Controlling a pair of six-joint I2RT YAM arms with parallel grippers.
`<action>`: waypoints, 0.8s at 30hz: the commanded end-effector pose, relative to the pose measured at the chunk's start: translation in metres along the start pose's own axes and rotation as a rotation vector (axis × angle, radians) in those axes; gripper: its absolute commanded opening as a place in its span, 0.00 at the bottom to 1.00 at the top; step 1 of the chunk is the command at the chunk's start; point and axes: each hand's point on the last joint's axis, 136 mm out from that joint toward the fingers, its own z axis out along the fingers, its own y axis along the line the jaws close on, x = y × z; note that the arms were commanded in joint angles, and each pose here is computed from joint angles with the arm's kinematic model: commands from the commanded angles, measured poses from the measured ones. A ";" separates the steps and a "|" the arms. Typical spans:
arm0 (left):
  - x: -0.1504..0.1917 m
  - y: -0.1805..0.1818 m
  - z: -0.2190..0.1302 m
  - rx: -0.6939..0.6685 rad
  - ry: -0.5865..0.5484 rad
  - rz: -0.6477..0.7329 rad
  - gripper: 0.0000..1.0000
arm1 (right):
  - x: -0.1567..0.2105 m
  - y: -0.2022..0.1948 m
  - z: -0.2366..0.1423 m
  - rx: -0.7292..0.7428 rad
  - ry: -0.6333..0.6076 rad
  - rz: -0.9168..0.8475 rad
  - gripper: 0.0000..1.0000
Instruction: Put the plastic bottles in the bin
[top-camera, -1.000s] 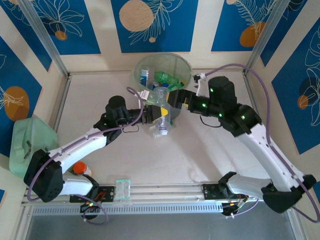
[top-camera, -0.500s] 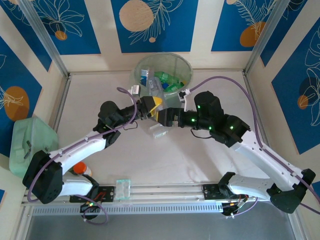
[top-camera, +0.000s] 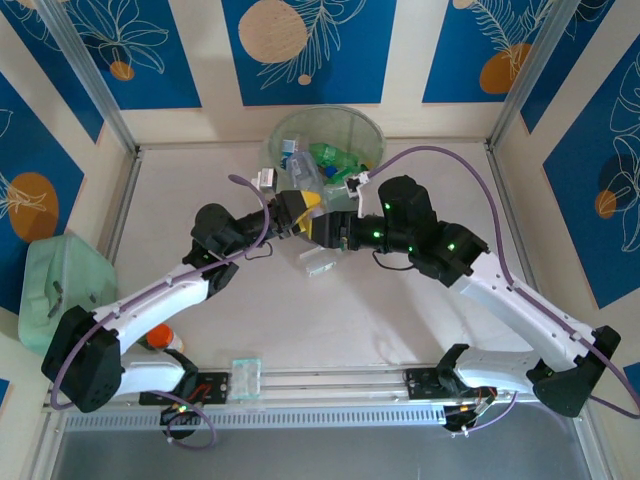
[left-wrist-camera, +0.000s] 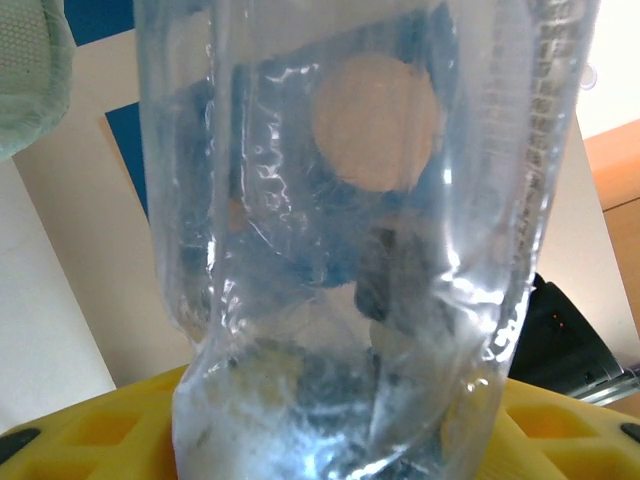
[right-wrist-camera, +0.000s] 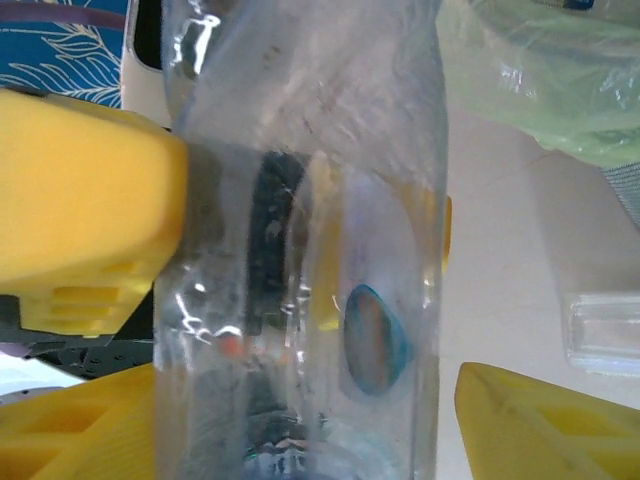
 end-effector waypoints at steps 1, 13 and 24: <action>-0.003 -0.016 -0.002 0.056 -0.009 0.045 0.57 | -0.007 0.009 -0.005 -0.015 -0.015 -0.019 0.63; -0.004 -0.013 -0.003 0.003 -0.011 0.082 0.92 | -0.015 0.007 -0.012 0.034 -0.021 -0.039 0.53; -0.016 -0.001 -0.049 -0.406 -0.079 0.388 1.00 | -0.050 -0.024 -0.042 0.203 -0.094 -0.027 0.53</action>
